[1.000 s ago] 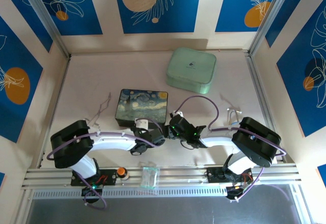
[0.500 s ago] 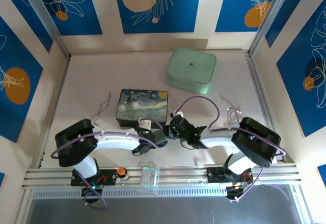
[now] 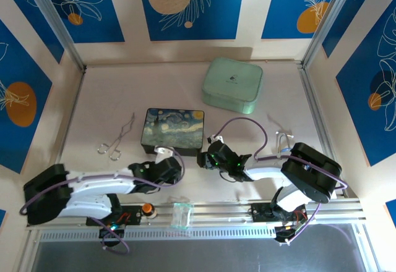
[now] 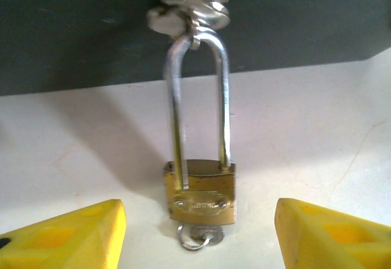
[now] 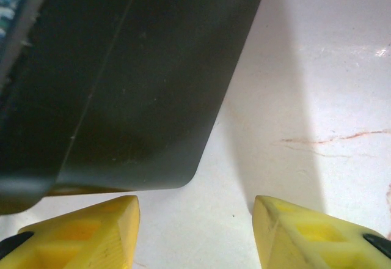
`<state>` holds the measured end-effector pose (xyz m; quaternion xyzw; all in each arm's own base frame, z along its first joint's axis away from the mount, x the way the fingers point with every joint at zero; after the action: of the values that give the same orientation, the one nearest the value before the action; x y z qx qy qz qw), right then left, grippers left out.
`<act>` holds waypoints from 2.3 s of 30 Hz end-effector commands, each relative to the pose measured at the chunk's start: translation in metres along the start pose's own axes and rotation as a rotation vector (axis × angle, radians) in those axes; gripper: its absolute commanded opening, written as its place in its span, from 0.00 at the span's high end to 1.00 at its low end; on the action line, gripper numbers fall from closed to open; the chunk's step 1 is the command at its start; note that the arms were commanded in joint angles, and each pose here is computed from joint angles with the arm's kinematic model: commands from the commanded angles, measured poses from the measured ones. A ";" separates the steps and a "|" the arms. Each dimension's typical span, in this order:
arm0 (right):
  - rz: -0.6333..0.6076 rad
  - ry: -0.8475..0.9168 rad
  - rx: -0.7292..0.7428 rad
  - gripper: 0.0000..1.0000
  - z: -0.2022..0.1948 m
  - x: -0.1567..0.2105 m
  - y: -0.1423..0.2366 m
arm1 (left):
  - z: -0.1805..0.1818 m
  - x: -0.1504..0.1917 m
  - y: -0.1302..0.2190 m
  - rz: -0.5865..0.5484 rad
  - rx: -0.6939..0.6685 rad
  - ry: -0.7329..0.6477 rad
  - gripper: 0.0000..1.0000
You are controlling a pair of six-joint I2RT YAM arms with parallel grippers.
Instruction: Unlock the padlock with the key
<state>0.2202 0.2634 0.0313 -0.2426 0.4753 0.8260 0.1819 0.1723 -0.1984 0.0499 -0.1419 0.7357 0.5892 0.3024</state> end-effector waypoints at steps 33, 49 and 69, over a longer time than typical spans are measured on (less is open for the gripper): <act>0.081 0.002 0.025 0.49 -0.006 0.021 -0.008 | 0.023 -0.004 -0.030 -0.044 0.142 -0.057 0.64; 0.088 -0.001 0.021 0.50 -0.003 0.021 -0.012 | 0.041 -0.007 -0.012 -0.039 0.005 -0.068 0.84; 0.091 -0.032 0.082 0.50 -0.017 0.024 -0.011 | 0.015 0.004 -0.022 0.110 -0.406 -0.264 0.77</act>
<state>0.2238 0.2664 0.0298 -0.2367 0.4787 0.8237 0.1907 0.1895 -0.1852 0.0262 -0.0767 0.5708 0.7435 0.3399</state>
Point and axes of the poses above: each hand's point on the last joint's axis, 136 mm out from that joint toward the fingers, its own y axis back along the fingers, its own z axis along the line the jaws close on, x = y × z, the point moved 1 cm from there along y, back along the fingers, and after that the axes turned 4 degrees about -y, right-handed, at the moved point
